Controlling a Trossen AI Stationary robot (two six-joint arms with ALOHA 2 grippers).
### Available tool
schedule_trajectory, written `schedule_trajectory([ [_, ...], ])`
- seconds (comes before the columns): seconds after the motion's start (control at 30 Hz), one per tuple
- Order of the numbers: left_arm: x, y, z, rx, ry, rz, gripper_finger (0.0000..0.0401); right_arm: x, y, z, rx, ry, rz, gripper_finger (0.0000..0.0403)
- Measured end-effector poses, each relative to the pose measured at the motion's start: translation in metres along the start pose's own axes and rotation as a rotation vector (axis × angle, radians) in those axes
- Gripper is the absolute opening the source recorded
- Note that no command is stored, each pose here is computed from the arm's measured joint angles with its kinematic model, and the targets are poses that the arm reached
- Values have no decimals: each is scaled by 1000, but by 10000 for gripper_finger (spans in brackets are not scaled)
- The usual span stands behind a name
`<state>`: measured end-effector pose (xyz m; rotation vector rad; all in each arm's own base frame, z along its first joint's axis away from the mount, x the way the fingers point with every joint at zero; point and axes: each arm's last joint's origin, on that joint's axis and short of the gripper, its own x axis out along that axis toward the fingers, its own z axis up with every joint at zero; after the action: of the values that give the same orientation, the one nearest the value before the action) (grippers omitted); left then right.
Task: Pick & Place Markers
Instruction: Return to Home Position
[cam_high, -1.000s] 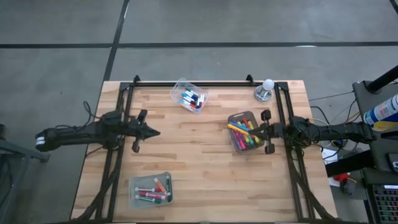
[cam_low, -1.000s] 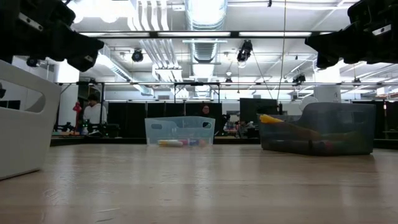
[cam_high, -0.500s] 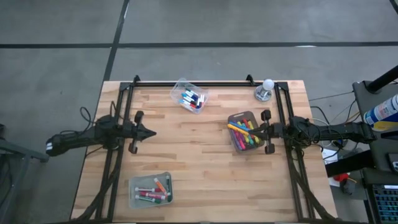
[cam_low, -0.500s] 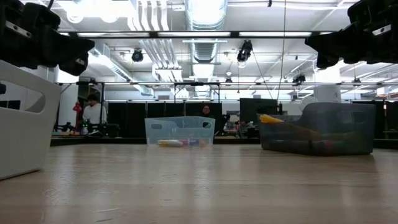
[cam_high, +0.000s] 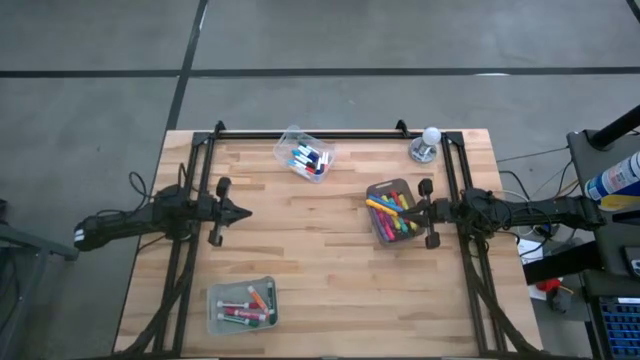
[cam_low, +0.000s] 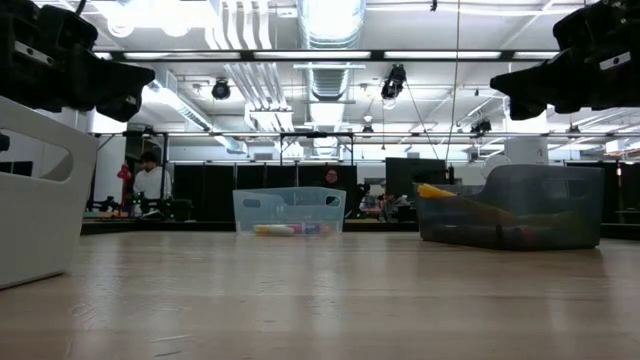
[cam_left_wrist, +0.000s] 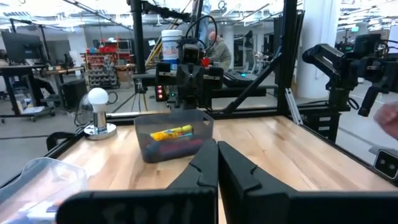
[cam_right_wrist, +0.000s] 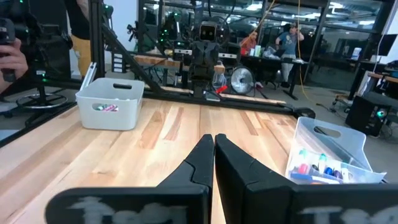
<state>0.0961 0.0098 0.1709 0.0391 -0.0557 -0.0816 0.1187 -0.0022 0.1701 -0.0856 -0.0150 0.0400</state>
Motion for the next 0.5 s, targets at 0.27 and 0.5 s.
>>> schedule_trajectory([
  [0.27,0,0,0,-79,1,0,2,0,0,0,-21,1,0,8],
  [0.5,0,0,0,-80,2,-1,2,0,0,0,-38,1,0,8],
])
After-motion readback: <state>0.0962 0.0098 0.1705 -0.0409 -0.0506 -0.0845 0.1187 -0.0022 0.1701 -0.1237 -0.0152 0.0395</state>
